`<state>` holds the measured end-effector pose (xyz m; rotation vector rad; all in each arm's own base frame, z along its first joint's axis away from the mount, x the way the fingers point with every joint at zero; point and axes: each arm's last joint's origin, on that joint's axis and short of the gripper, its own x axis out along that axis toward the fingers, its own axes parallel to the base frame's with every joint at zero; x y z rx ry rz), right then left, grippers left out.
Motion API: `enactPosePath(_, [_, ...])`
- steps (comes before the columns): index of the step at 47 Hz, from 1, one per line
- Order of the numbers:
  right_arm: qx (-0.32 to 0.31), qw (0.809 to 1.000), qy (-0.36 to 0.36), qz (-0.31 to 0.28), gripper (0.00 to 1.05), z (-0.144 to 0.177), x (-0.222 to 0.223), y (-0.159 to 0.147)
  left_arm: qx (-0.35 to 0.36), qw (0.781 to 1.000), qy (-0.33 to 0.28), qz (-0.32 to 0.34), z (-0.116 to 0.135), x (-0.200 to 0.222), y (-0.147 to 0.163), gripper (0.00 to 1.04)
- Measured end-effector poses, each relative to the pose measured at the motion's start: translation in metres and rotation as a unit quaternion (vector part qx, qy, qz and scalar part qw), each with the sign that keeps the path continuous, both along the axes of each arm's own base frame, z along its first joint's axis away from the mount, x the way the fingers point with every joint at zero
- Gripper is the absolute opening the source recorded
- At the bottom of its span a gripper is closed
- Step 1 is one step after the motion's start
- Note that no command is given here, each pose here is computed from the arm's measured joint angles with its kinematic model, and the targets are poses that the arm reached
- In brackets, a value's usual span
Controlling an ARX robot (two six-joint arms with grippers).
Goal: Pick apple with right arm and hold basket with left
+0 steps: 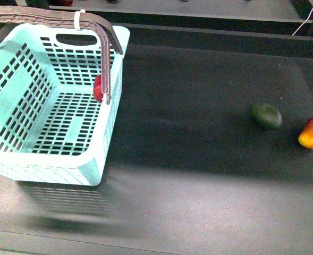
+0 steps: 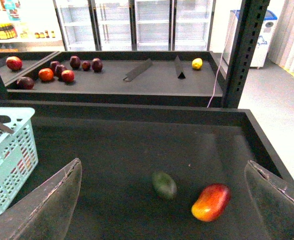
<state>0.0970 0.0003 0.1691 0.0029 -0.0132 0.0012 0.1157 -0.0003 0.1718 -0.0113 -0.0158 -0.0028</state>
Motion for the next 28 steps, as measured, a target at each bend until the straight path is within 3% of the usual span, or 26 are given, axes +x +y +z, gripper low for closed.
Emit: enactPosePath(28, [0.000, 1.000, 0.000, 0.000, 0.96, 0.000, 0.000, 0.000, 0.000, 1.000, 0.003, 0.000, -0.003, -0.018, 0.000, 0.03])
